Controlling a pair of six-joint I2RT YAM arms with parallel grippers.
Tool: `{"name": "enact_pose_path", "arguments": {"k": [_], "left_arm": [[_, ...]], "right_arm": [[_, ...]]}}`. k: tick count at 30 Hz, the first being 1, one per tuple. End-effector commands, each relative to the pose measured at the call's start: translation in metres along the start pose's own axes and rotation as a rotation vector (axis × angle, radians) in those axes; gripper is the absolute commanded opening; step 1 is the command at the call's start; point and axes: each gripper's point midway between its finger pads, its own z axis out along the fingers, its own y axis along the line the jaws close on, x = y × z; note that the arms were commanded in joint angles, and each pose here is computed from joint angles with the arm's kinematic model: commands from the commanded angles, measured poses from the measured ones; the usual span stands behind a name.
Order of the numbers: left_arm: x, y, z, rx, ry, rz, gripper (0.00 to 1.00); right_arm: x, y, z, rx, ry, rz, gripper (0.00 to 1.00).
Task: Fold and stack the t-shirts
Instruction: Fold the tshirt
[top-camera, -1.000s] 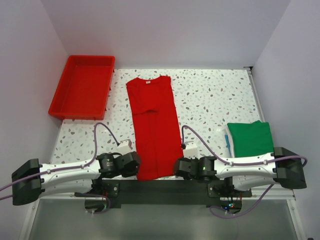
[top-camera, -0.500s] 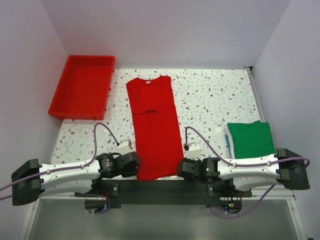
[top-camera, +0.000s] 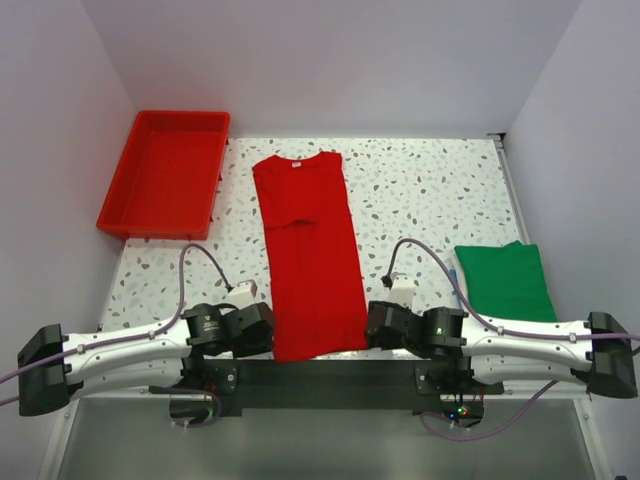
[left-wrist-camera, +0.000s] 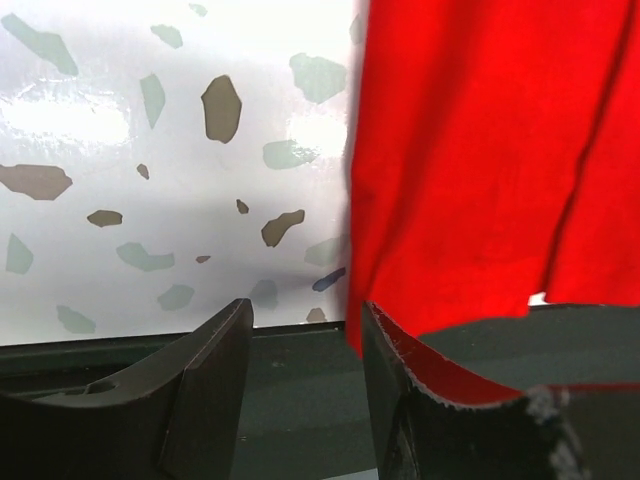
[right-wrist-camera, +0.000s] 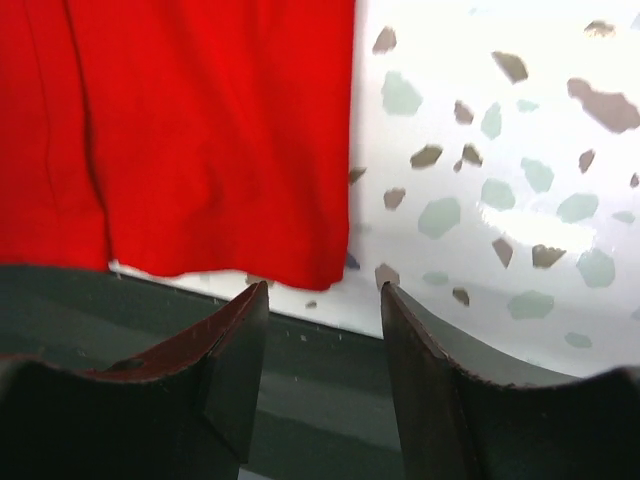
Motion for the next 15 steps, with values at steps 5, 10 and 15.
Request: {"name": "enact_pose_path", "arguments": {"k": [5, 10, 15], "left_arm": [[0.013, -0.012, 0.009, 0.022, 0.053, -0.011, 0.49], [0.020, -0.016, 0.014, 0.055, 0.068, -0.020, 0.47], [0.030, -0.012, 0.018, 0.057, 0.084, -0.024, 0.47]], "right_arm": [[-0.008, 0.009, 0.027, -0.119, 0.060, 0.133, 0.52], [0.003, 0.014, 0.034, -0.144, 0.112, 0.151, 0.52], [0.019, 0.013, 0.039, -0.157, 0.165, 0.184, 0.50]]}}
